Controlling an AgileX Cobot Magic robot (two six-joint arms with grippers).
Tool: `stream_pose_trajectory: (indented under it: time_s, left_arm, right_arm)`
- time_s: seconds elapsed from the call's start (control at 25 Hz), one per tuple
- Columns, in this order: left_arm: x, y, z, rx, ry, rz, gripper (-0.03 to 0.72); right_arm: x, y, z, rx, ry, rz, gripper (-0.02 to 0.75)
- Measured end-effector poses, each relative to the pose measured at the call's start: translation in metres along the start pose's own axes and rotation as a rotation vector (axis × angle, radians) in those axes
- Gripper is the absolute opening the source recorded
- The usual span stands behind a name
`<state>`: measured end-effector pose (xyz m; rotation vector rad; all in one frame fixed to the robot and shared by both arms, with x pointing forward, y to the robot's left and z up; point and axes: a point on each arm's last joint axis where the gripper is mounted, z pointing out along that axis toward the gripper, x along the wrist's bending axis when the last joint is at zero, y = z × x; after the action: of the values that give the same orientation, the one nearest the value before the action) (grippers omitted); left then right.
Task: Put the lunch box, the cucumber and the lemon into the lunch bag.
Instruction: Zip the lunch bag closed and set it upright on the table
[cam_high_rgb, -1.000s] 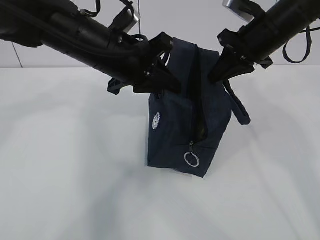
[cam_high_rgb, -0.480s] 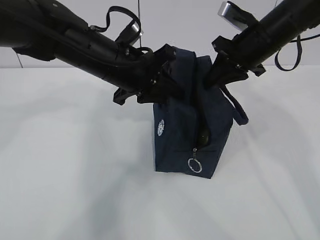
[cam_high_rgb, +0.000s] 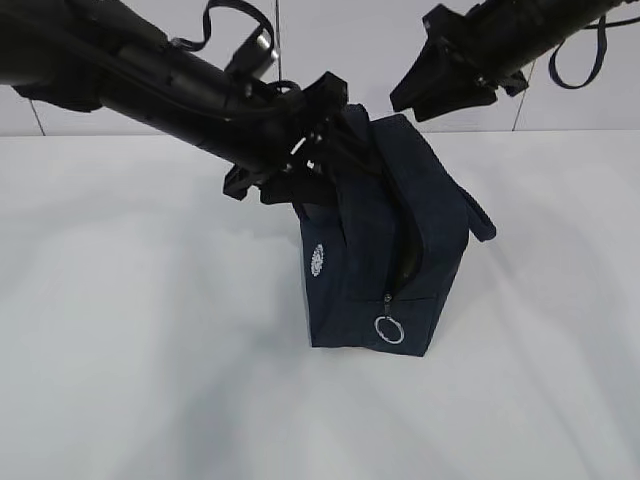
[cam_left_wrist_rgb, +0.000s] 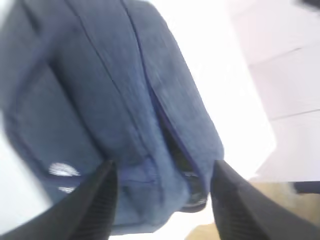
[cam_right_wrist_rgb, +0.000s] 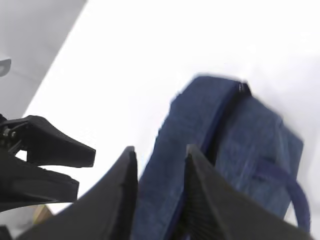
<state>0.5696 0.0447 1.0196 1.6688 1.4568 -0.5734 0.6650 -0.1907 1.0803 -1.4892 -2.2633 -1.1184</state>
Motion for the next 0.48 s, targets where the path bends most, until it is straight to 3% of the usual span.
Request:
stream_pose_trajectory:
  time_s: [0.24,0.48]
  left_arm:
    - [-0.012,0.013,-0.046,-0.099,0.050,0.121,0.430]
    - [-0.037,0.009,-0.101,-0.204,0.215,0.424,0.430]
  right_arm:
    - [0.041,0.014,-0.049,-0.132,-0.019,-0.106,0.260]
    - [0.104,0.012,-0.124,-0.400,-0.087,-0.270,0.236]
